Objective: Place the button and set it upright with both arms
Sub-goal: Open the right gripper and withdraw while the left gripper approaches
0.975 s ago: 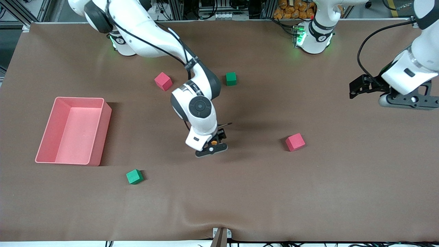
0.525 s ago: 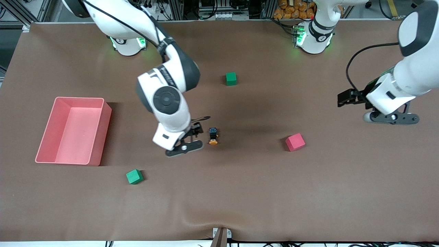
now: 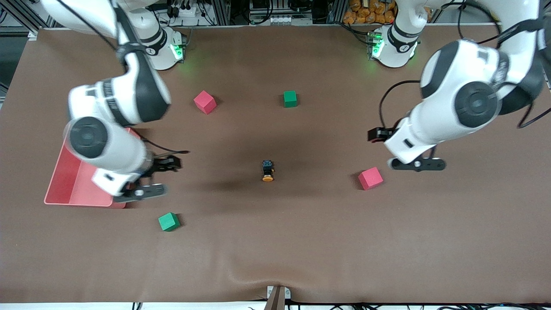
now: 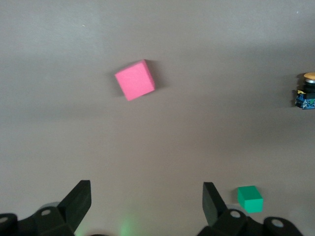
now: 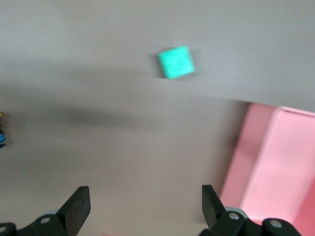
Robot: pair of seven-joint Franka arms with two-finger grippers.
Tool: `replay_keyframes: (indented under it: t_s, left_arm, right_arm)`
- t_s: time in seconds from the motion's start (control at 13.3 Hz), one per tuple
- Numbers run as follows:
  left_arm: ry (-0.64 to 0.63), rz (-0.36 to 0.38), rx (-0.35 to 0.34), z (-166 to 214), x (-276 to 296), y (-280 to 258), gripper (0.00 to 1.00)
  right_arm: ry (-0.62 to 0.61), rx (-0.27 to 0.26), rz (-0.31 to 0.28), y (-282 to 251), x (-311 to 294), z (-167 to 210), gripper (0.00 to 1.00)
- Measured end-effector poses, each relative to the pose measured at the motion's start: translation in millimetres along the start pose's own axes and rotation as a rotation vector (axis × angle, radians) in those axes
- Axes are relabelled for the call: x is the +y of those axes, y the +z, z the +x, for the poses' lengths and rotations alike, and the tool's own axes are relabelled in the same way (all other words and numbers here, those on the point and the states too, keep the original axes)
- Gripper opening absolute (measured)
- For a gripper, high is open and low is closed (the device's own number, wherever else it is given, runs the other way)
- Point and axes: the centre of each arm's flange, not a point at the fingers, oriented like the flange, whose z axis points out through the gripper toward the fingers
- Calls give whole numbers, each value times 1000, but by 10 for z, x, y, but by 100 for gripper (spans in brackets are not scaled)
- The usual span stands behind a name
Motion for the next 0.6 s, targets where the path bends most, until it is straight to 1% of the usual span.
replay_keyframes:
  t_s: [0.15,0.22,0.38,0.45,0.6]
  left_arm:
    - [-22,6,-9,82,182,109,100]
    - [-35,8,-11,120,287,159,100]
    - [-46,15,-17,202,545,309,100]
    - [-43,17,-17,254,690,431,100]
    - [-23,16,-14,381,921,741,100]
  right_arm:
    - [68,43,14,-379,486,-187,100]
    - [97,62,21,-626,757,-339,100]
    - [137,83,33,-1049,1247,-692,100]
    - [143,85,39,-1202,1458,-868,100]
    - [125,56,47,-1384,1700,-1175,100]
